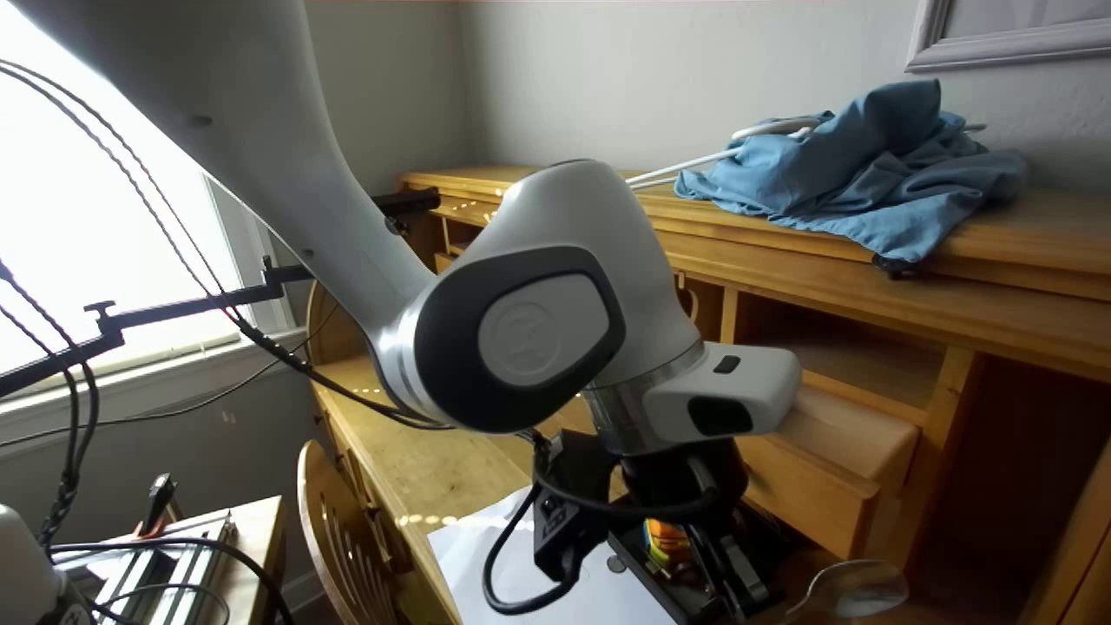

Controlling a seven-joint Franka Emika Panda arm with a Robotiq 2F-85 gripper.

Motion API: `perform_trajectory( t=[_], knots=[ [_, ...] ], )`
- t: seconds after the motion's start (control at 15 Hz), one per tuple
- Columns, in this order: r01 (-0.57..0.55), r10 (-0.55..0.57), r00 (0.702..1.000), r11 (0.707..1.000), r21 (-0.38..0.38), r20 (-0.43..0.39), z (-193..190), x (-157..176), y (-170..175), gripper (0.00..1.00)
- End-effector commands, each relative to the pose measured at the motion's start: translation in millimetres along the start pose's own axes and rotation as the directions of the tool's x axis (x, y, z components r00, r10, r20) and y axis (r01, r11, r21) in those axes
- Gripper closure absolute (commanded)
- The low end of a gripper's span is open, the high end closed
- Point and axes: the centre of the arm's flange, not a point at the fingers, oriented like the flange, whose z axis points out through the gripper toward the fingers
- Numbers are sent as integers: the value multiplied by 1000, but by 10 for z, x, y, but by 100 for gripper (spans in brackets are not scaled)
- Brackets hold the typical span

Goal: Put the spoon into the drawer and close it

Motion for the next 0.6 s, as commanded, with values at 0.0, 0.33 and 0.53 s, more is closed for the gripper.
perform_trajectory(
  t=[0.0, 0.33, 0.53],
  knots=[
    [-39, 38, 997, 999, -7, -66, -349, -111, 74, 98],
    [-35, 41, 995, 998, 60, -95, -625, 74, 109, 98],
    [-57, 69, 992, 992, 116, -108, -859, 279, 101, 98]
  ],
)
